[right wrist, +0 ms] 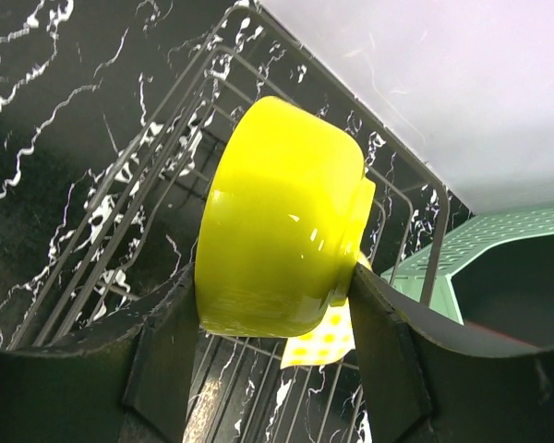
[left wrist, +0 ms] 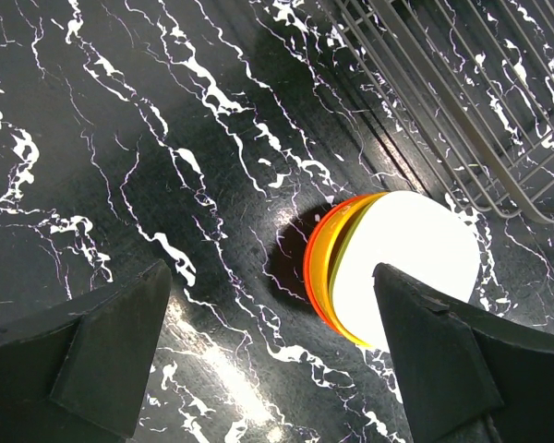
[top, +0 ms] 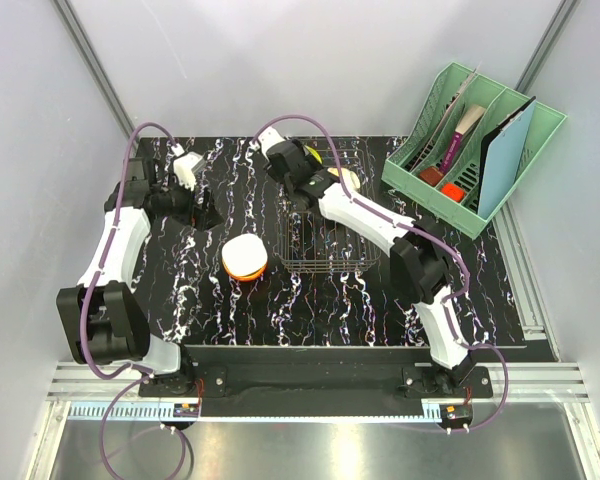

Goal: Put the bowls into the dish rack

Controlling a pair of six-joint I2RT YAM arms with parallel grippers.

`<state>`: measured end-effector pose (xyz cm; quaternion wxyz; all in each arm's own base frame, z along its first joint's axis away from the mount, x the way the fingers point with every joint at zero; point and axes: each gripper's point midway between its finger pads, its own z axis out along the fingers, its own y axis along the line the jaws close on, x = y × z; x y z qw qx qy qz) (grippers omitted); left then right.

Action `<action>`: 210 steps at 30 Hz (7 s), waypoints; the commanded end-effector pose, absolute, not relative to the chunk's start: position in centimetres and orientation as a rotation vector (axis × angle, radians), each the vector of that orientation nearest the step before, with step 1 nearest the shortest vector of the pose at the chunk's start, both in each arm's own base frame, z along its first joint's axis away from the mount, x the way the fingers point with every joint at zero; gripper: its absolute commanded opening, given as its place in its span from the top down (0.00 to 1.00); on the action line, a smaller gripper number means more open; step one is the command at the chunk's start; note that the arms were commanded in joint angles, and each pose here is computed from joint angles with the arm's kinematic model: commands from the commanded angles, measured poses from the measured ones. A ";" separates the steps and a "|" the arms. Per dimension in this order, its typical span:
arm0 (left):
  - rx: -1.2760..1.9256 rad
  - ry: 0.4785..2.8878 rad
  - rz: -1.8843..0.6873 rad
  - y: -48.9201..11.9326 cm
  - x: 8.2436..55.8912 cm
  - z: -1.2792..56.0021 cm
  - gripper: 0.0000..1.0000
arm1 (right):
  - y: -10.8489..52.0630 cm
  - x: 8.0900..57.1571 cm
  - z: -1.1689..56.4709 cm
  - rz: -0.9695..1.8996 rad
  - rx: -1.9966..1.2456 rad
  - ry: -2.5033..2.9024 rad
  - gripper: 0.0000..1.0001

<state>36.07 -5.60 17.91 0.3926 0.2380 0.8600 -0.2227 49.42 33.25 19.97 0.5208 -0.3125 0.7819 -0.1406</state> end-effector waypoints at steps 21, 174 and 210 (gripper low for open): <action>0.628 2.116 -0.584 -5.1 35.5 18.6 0.06 | 35.2 48.4 19.9 -0.386 -0.755 1.808 1.00; 0.942 2.402 -0.530 -9.8 32.2 11.5 0.84 | 9.9 45.3 28.5 -0.397 -0.516 1.878 0.00; 1.038 2.061 -0.668 -15.3 34.4 25.8 1.00 | 22.2 40.0 28.2 0.625 -0.638 2.073 0.00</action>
